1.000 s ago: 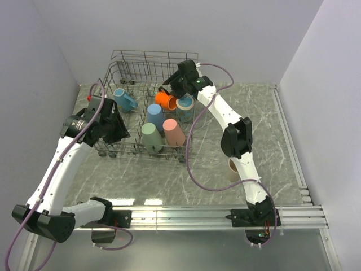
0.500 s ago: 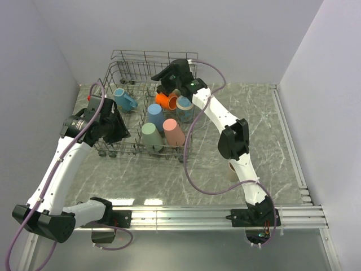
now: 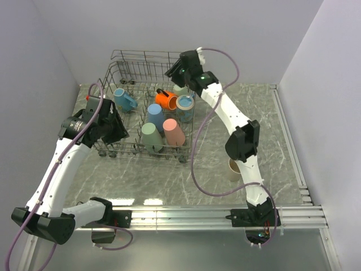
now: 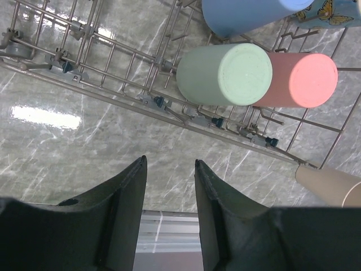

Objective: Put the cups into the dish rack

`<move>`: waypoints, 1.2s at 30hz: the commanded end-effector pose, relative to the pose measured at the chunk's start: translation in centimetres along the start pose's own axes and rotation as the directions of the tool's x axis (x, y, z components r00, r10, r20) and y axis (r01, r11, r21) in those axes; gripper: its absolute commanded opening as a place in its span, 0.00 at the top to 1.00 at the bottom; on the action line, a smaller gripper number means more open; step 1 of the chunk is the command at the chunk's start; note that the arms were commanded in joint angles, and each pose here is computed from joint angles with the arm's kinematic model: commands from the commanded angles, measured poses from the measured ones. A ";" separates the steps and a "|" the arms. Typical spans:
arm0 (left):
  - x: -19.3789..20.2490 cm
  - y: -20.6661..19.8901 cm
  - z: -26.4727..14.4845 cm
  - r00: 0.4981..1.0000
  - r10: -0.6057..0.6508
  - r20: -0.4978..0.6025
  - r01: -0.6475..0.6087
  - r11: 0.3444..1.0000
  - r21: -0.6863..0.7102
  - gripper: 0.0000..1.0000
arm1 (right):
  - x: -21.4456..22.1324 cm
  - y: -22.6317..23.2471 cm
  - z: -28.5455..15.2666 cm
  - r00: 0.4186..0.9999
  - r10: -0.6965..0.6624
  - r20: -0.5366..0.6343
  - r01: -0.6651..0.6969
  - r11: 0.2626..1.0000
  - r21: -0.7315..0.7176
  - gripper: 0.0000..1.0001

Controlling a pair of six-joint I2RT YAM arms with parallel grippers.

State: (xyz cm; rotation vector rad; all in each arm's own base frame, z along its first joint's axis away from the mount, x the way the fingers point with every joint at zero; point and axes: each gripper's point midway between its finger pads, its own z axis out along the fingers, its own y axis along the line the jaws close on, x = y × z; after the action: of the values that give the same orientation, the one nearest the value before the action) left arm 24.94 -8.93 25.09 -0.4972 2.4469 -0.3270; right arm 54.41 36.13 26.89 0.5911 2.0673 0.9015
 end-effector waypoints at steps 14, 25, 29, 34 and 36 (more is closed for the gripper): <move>0.2 0.2 -0.5 1.000 -0.003 0.026 0.003 1.000 0.028 0.56 | 3.6 -3.7 -1.6 0.981 -0.122 -0.151 0.140 0.983 0.119 0.48; 0.1 0.3 -0.2 1.000 0.006 0.028 -0.007 1.000 0.022 0.56 | 6.1 -6.3 -0.2 0.965 -0.164 -0.203 0.203 0.961 0.189 0.45; 0.0 0.4 -0.1 0.999 0.014 0.032 -0.014 1.000 0.019 0.56 | 7.1 -8.1 0.3 0.955 -0.193 -0.228 0.246 0.941 0.234 0.43; 0.1 0.5 0.0 0.999 0.014 0.036 -0.014 1.000 0.014 0.56 | 8.4 -10.0 0.9 0.943 -0.218 -0.252 0.288 0.914 0.285 0.41; 0.2 0.7 0.0 0.999 0.014 0.036 -0.014 1.000 0.008 0.56 | 8.5 -10.3 1.1 0.940 -0.231 -0.251 0.301 0.908 0.291 0.40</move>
State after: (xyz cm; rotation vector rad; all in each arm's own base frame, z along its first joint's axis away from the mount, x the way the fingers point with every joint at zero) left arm 24.43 -8.74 24.36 -0.4979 2.4466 -0.3275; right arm 49.56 36.49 16.37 0.4010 2.4124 0.5987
